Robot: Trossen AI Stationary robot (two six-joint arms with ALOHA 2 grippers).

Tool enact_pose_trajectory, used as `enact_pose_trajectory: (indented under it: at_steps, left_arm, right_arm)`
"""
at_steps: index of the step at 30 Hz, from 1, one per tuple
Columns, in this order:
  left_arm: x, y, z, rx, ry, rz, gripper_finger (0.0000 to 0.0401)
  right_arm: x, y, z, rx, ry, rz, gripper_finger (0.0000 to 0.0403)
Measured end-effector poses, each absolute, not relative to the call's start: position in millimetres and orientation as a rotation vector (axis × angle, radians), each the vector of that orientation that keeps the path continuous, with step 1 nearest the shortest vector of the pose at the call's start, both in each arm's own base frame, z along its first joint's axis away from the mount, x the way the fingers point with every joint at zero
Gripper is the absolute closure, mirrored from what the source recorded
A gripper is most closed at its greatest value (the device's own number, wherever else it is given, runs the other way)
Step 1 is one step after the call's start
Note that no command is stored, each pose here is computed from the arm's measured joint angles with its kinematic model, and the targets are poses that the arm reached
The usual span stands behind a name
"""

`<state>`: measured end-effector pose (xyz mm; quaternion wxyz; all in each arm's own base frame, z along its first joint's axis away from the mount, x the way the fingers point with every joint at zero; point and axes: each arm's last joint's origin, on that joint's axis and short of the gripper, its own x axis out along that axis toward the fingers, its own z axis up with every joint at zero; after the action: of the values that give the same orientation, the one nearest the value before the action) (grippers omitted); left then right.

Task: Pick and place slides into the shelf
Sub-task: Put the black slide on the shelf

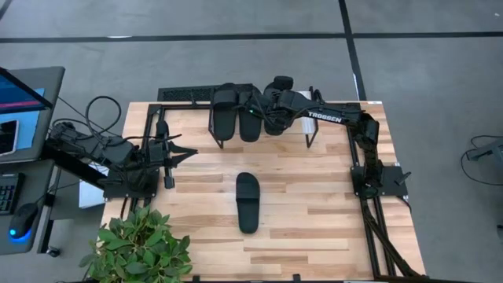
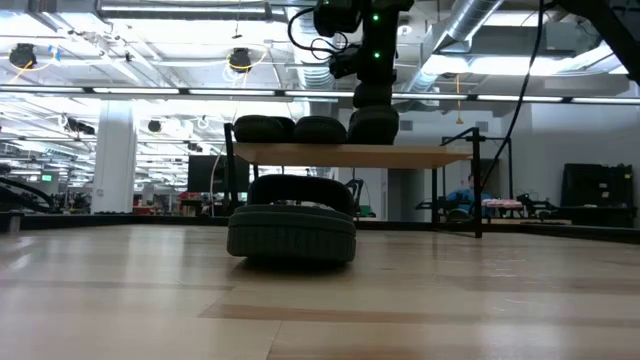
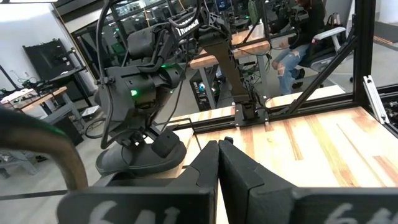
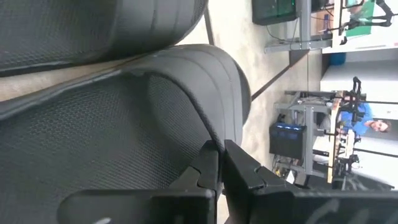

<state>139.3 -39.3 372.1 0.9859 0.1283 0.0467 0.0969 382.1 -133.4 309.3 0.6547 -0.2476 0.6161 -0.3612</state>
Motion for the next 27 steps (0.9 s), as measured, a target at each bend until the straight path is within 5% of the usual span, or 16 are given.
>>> enact_pose_trajectory:
  at_steps: [11, 27]
  left_arm:
    - [139.3, -39.3, 372.1, 0.258, 0.094, 0.195, 0.0401]
    - [139.3, -39.3, 372.1, 0.258, 0.094, 0.195, 0.0401]
  right_arm:
    - [382.6, -132.5, 309.0, -0.526, 1.378, -0.827, 0.0400]
    - [379.6, -136.3, 306.3, -0.436, 1.402, -0.710, 0.0343]
